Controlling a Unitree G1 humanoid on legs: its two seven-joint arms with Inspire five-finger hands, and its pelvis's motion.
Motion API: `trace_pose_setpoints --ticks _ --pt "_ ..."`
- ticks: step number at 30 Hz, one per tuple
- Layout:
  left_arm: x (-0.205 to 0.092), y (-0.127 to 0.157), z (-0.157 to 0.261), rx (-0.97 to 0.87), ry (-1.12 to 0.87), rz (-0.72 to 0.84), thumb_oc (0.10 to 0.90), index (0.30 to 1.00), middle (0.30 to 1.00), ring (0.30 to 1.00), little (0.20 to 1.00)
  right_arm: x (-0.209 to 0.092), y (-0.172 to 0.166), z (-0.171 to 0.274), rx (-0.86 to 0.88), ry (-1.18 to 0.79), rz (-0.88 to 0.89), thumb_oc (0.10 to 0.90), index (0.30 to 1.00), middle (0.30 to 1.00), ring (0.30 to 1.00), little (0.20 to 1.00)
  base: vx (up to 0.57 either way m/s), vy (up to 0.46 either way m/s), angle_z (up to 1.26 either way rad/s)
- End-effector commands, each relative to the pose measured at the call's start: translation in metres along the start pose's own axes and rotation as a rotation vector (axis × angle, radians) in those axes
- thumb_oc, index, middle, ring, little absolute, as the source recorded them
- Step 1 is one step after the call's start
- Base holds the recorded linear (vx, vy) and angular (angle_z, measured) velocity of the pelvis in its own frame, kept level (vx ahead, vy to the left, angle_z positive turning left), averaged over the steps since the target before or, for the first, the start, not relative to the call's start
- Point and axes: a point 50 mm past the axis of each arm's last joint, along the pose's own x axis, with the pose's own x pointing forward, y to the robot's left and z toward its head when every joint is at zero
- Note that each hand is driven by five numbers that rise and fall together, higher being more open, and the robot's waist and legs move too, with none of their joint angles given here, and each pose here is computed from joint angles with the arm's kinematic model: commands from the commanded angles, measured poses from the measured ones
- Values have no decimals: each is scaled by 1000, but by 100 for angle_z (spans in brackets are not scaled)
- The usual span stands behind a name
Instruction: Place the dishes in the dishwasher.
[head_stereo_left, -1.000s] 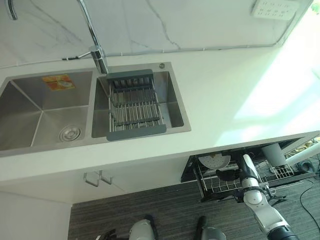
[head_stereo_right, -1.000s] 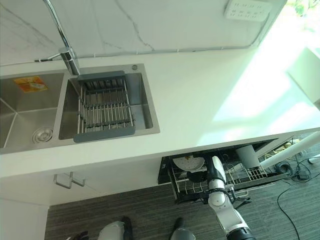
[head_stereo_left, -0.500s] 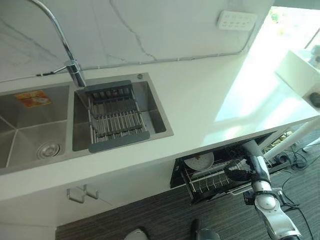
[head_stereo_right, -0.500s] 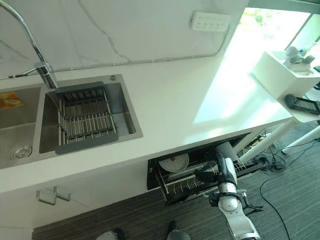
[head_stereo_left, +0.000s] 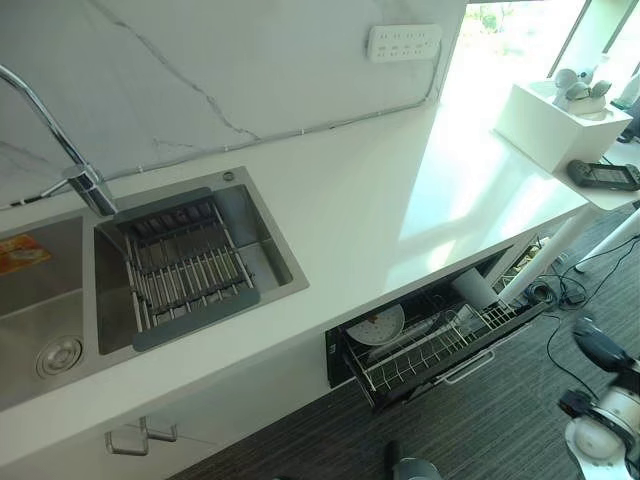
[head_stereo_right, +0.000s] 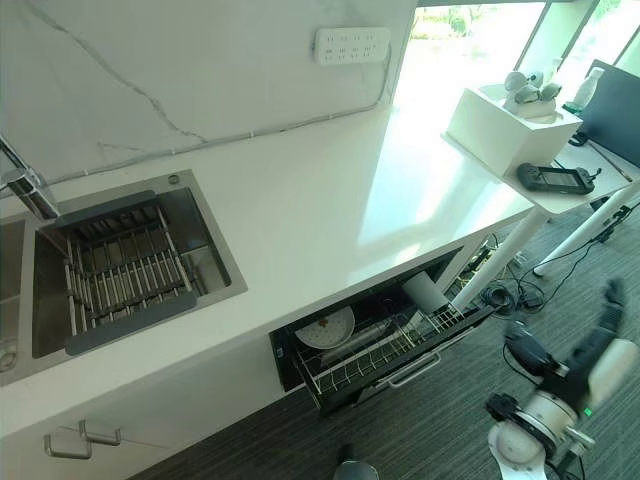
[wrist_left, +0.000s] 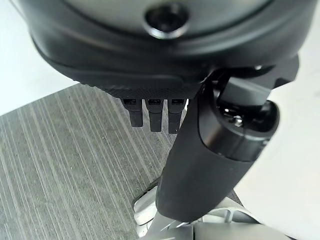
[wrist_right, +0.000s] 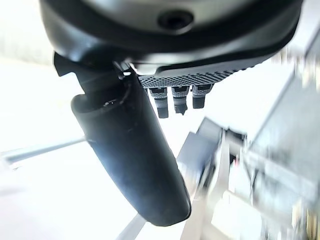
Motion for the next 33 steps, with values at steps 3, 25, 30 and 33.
trace_pose_setpoints --ticks 3,25,30,33 --pt "3 7 29 -35 -89 -7 800 900 900 900 900 10 -25 -26 133 123 -272 800 900 900 900 900 2 -5 -2" --pt "0 -9 71 -114 -203 -44 800 900 900 900 900 -3 92 -12 59 135 453 800 900 900 900 900 -39 14 16" --pt "0 -7 72 -105 -220 -50 800 900 900 900 900 18 103 13 92 38 485 800 900 900 900 900 -2 34 9" --pt "0 -5 74 -100 -229 -50 800 900 900 900 900 30 109 29 109 -25 486 800 900 900 900 900 -3 6 21"
